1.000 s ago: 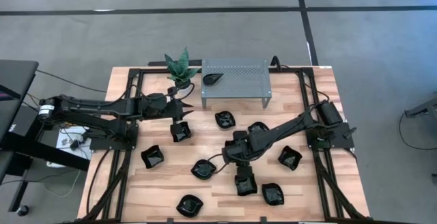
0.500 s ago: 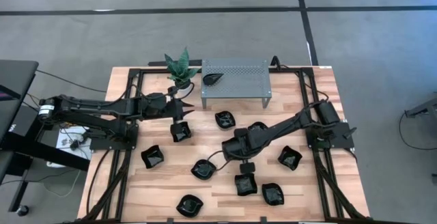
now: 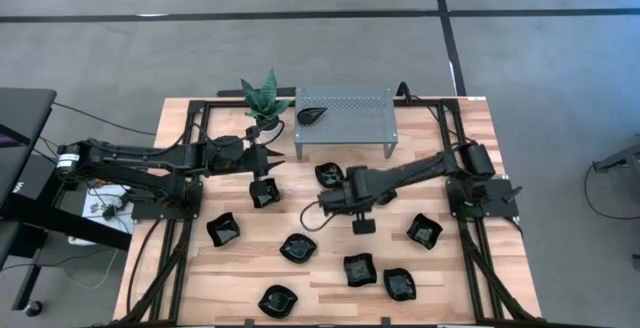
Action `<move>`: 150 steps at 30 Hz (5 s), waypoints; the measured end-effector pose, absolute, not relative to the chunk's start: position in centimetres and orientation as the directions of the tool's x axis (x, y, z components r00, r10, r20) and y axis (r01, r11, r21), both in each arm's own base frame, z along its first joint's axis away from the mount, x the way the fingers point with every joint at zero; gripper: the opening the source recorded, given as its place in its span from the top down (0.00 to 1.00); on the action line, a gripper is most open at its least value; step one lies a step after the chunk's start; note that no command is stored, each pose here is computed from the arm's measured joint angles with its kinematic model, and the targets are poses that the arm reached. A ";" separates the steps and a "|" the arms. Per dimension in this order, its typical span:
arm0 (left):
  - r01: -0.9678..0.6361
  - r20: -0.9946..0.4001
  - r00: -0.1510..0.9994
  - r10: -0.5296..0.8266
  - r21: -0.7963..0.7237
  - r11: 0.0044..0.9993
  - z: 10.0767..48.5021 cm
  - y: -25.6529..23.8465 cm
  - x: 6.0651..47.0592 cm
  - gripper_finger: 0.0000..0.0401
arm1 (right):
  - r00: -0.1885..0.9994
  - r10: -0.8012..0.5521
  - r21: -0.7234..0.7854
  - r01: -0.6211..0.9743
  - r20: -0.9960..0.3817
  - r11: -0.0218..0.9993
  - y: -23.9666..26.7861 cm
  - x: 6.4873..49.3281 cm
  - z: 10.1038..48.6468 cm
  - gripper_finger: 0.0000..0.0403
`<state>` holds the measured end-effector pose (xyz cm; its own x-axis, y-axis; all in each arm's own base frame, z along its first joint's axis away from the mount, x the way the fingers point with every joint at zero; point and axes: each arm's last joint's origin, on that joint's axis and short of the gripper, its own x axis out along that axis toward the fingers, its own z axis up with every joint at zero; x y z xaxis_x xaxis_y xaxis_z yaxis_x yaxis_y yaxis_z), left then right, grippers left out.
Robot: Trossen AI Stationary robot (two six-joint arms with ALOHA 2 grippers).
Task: Pick & Place Mini shaped plates
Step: Put the distorted square plate on the shelf, then stack the distorted square plate on top of the distorted square plate on the shelf
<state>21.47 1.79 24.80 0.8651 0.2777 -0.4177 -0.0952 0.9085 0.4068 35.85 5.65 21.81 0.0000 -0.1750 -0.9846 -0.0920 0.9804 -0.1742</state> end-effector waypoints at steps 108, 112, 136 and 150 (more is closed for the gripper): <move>-0.141 -0.345 0.896 0.279 0.376 0.916 25.5 1.8 21.8 0.81 | -0.220 0.086 -0.062 0.588 -0.972 0.806 12.3 22.1 16.7 0.82; -0.142 -0.342 0.897 0.279 0.375 0.916 25.6 1.8 21.8 0.81 | -0.253 0.090 -0.073 0.571 -0.963 0.818 12.4 22.0 16.4 0.82; -0.154 -0.313 0.908 0.280 0.372 0.915 25.9 1.8 21.9 0.81 | -0.218 0.025 -0.090 0.503 -0.976 0.860 12.6 21.8 16.5 0.82; -0.160 -0.298 0.913 0.280 0.371 0.915 26.0 1.8 21.9 0.81 | -0.247 -0.048 -0.164 0.476 -0.968 0.864 12.0 21.0 17.7 0.82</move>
